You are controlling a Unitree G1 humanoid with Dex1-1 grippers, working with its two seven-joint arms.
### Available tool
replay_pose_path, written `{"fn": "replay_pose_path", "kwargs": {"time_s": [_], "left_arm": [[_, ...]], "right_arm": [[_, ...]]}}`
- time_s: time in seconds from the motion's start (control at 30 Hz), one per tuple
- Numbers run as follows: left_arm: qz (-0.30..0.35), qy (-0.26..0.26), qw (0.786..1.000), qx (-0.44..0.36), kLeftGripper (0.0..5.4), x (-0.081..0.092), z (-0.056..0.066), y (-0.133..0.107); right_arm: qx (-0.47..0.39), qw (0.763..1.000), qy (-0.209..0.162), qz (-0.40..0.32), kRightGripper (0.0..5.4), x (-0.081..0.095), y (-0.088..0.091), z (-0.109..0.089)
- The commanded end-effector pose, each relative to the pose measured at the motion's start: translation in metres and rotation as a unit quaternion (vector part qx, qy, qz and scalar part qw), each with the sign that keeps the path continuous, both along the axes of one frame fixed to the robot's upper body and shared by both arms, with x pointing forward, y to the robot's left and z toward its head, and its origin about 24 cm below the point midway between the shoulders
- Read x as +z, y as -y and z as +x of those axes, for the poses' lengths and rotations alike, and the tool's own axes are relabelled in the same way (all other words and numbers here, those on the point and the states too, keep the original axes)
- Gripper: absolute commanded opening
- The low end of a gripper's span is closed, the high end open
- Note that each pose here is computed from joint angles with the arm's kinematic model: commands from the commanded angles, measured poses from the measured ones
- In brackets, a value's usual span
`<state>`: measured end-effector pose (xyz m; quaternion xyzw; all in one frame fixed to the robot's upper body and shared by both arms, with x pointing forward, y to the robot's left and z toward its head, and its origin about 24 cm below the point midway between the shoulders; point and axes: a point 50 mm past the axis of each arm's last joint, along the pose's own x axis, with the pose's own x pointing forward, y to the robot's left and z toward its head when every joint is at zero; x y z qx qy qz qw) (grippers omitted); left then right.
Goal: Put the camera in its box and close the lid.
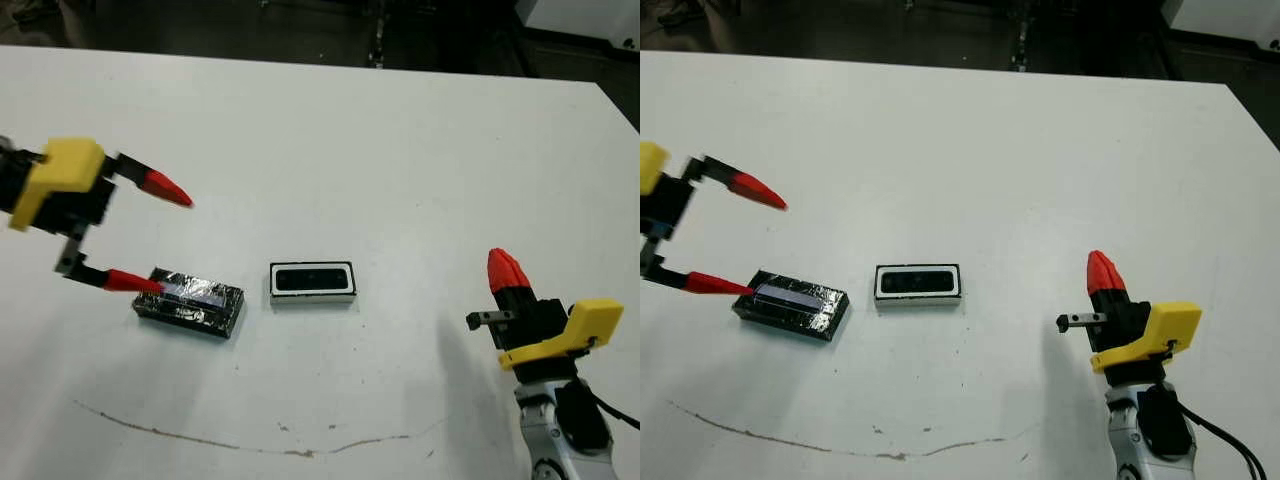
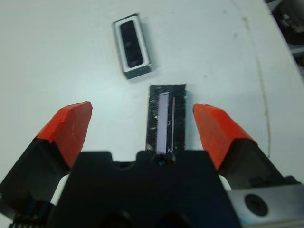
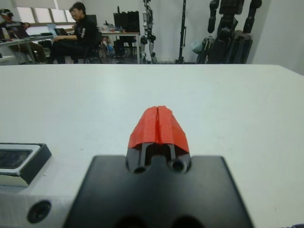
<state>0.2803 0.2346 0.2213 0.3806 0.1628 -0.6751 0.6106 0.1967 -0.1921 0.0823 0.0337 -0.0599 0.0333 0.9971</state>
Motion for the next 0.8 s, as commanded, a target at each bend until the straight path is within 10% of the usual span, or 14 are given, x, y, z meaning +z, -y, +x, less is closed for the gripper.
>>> {"fn": "replay_pose_path", "kwargs": {"time_s": [0.03,0.8], "left_arm": [[0.023,-0.033,0.999,-0.002,5.40,-0.004,0.002,0.002],[0.070,-0.162,0.984,0.019,5.40,-0.047,0.009,0.017]], "right_arm": [[-0.006,1.000,-0.010,-0.005,0.03,-0.002,0.000,-0.002],[-0.003,1.000,-0.016,-0.006,0.03,-0.003,0.000,0.000]]}}
